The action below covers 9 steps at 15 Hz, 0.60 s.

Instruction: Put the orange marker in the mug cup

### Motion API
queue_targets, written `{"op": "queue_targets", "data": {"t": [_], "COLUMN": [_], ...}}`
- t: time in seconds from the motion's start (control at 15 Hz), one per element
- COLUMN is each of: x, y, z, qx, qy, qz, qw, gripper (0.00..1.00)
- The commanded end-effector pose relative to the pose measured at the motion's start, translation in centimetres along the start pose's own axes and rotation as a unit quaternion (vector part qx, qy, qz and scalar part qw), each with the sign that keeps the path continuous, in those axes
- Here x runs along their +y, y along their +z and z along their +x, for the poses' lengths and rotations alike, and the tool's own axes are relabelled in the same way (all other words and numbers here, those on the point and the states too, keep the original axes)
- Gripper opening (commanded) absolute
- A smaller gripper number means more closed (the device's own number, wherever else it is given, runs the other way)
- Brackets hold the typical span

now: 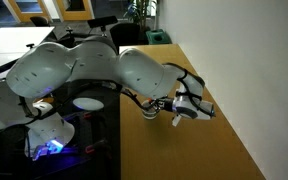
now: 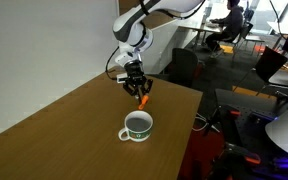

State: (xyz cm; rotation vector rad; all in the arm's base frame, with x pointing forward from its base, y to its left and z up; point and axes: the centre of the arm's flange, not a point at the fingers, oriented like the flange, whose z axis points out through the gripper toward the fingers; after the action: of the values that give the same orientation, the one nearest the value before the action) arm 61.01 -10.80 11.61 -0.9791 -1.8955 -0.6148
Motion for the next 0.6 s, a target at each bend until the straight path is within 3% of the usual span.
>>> {"op": "queue_targets", "data": {"t": [0.0, 0.53], "x": [0.5, 1.8], "y": [-0.1, 2.6], "z": [1.4, 2.4], "qx": [0.012, 0.038], "qy": [0.008, 0.001], "qz": [0.030, 0.081], "qw": [0.9994, 0.9960], "gripper": [0.05, 0.05]}}
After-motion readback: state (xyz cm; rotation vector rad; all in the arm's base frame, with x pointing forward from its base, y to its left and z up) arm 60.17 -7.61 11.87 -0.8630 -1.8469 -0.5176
